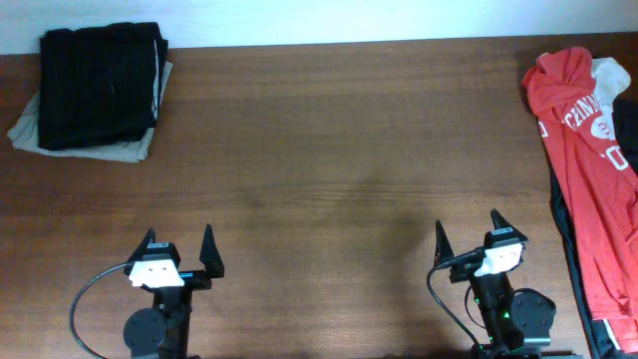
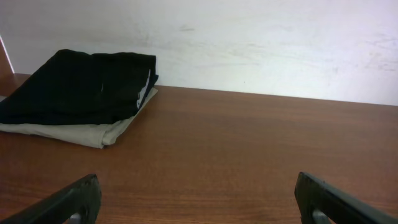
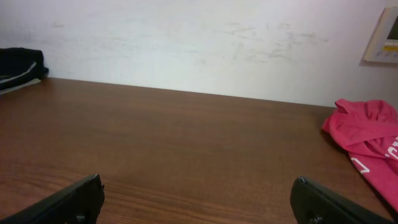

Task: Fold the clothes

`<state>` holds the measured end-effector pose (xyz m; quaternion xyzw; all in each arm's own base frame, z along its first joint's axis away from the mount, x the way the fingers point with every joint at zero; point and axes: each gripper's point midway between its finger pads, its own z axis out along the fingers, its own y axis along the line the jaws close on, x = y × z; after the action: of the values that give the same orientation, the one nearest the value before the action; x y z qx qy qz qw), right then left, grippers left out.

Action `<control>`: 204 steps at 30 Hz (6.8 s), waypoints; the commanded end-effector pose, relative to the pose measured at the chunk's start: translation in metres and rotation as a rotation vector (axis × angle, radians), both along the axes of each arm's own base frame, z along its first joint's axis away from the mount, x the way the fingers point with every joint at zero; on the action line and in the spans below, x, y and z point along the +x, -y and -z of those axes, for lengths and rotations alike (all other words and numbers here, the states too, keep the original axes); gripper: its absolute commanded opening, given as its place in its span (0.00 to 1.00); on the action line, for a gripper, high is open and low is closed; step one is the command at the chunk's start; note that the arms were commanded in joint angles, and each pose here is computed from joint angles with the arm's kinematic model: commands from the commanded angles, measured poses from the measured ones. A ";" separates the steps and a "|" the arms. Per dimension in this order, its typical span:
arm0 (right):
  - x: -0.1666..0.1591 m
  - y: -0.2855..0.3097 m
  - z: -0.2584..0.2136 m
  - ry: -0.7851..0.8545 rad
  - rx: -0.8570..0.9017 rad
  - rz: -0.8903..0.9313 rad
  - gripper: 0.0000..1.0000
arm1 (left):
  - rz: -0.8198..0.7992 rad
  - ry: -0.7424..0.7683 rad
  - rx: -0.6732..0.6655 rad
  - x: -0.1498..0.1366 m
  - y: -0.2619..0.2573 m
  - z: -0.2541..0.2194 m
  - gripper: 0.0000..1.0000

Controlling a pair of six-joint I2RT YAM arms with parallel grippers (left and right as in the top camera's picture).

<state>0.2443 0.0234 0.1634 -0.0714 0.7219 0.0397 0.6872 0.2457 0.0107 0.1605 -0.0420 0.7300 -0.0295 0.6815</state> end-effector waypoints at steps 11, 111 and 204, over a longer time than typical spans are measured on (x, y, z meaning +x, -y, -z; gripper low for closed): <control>0.000 -0.002 0.003 -0.008 0.007 -0.007 0.99 | -0.018 -0.004 0.020 0.000 -0.004 0.003 0.99; 0.312 0.320 0.104 -0.552 0.187 0.537 0.67 | -0.018 -0.004 0.020 0.000 -0.004 0.002 0.99; 0.213 -0.069 0.041 -1.101 0.059 0.104 0.99 | 0.025 0.045 -0.004 0.000 0.004 -0.010 0.99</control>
<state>0.4575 0.0910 0.1225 0.0101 0.9762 0.0517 0.2106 0.2458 0.0124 0.1598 -0.0445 0.7306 -0.0247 0.6809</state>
